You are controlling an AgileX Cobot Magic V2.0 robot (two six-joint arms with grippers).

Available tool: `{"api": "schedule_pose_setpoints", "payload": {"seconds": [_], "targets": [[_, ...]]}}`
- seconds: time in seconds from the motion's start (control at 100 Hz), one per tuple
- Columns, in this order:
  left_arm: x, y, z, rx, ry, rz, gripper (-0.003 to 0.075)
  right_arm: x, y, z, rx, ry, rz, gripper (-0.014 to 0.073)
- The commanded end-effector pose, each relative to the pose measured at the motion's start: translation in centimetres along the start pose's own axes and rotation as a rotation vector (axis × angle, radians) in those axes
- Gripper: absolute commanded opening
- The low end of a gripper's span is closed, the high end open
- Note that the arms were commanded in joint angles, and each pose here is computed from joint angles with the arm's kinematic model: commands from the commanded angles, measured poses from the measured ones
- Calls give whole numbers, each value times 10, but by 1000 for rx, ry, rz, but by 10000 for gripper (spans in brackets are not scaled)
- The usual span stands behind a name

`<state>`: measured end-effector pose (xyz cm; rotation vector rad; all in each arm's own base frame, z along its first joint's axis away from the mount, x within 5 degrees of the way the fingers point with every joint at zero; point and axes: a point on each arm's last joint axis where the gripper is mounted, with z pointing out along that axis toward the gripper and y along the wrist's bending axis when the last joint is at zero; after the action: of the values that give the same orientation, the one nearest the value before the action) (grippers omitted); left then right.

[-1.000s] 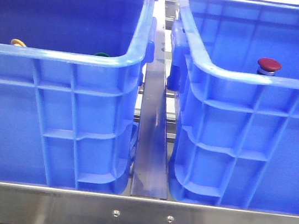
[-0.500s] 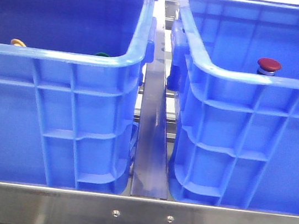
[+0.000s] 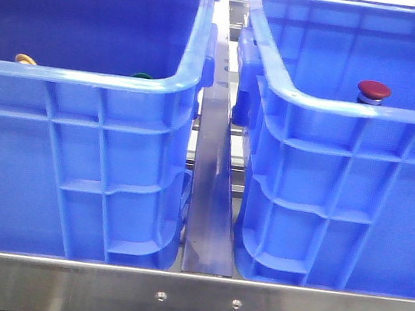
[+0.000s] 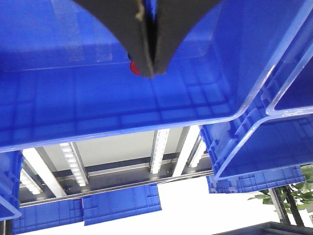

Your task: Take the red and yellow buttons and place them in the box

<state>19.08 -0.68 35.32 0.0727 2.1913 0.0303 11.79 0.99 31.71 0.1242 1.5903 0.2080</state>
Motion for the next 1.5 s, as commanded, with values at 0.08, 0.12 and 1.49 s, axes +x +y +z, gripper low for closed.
{"api": "schedule_pose_setpoints", "payload": {"seconds": [0.08,0.12,1.49], "targets": [[-34,-5,34,68,39,109,587,-9,2,-1,-7,-27,-9,-67],[-38,-7,42,83,63,123,587,-9,2,-1,-7,-27,-9,-67],[-20,-41,191,206,286,274,349,-9,2,-1,-6,-26,-9,-67]]}}
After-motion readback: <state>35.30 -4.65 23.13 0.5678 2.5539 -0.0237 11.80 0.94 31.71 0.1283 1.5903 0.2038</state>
